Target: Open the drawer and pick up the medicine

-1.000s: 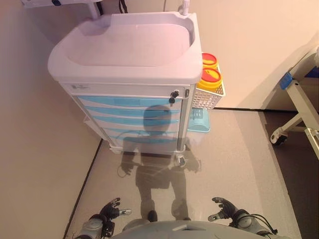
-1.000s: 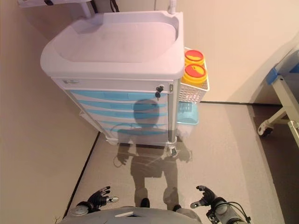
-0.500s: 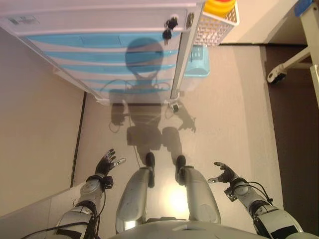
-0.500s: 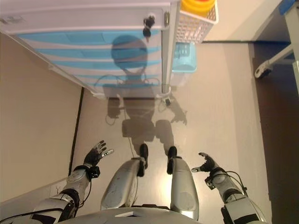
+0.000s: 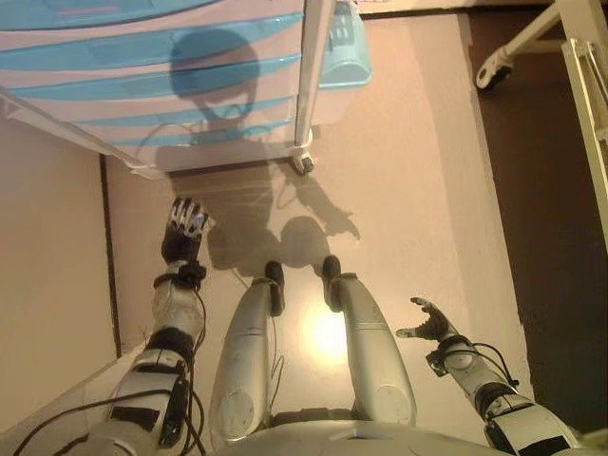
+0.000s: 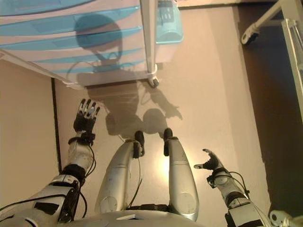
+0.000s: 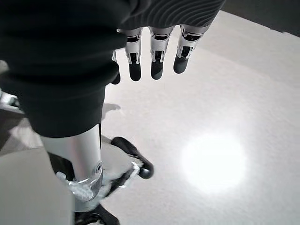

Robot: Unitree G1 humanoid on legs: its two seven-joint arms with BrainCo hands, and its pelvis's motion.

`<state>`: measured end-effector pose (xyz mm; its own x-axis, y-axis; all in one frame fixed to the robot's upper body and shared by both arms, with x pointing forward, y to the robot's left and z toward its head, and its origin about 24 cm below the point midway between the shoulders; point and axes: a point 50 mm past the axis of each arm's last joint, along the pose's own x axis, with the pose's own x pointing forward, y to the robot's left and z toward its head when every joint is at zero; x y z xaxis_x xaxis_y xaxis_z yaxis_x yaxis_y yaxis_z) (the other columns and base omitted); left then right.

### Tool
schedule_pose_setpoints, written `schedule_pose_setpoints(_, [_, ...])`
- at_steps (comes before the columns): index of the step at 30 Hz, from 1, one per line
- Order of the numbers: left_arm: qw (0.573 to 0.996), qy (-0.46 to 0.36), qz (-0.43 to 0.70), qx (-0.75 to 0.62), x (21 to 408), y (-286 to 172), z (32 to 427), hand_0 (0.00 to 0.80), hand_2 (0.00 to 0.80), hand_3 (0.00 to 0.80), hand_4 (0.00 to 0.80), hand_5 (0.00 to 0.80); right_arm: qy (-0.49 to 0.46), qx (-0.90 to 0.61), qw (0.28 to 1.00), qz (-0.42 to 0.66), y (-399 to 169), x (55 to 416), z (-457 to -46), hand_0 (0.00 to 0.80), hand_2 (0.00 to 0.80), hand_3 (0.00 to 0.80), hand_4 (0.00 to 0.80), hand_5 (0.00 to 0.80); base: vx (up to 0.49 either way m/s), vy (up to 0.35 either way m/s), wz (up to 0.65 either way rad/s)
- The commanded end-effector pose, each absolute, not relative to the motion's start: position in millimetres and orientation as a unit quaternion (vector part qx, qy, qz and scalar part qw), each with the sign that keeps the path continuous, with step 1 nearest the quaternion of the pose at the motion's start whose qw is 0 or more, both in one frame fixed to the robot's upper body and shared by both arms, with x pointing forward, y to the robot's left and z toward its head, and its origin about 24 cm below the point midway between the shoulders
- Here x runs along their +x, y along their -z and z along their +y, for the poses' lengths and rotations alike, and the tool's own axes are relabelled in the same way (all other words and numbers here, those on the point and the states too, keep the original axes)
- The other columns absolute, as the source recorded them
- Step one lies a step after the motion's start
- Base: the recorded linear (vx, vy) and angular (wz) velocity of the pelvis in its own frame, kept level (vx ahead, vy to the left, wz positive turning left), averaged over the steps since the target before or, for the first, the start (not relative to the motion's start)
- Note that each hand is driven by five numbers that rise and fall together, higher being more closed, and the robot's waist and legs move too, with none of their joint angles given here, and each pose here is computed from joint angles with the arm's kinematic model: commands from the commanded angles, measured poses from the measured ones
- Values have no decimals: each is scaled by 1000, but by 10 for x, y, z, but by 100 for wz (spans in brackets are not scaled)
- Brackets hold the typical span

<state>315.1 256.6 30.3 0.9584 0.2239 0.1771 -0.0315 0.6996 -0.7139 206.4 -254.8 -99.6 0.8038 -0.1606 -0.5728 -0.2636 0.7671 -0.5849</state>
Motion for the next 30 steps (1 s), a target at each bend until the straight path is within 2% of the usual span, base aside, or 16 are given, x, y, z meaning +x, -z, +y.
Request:
schedule_pose_setpoints(1, [882,-73,-201,-419,3139,-532,2823,0,0,0,0,0,-32,-346,872,344,1109,1740,-2654,0,0,0,0,0,57,19,-20])
schedule_pose_setpoints(5, [856,-68,-260,-442,3283,-917,2999,0,0,0,0,0,-45,-352,872,338,1112,1729,-2620,0,0,0,0,0,55,6,-6])
schedule_pose_setpoints(11, [846,-73,-309,-428,3466,-1516,3181,0,0,0,0,0,-58,-356,870,336,1123,1735,-2575,0,0,0,0,0,37,-8,-9])
schedule_pose_setpoints(19, [808,-17,-382,-448,3580,-2195,3159,0,0,0,0,0,-68,-364,863,344,1153,1681,-2575,0,0,0,0,0,6,0,-2])
schedule_pose_setpoints(22, [789,19,-414,-452,3582,-2439,3109,0,0,0,0,0,-70,-365,862,346,1157,1669,-2581,0,0,0,0,0,0,0,0])
schedule_pose_setpoints(26, [764,110,-452,-447,3571,-2713,2932,0,0,0,0,0,-75,-368,859,348,1161,1655,-2590,0,0,0,0,0,0,0,0])
schedule_pose_setpoints(29, [713,252,-495,-428,3506,-2884,2699,0,0,0,0,0,-79,-371,859,345,1154,1656,-2602,0,0,0,0,0,0,0,0])
schedule_pose_setpoints(30, [685,305,-511,-420,3464,-2937,2601,389,389,389,389,389,-80,-372,858,344,1151,1656,-2609,0,0,0,0,0,0,0,0])
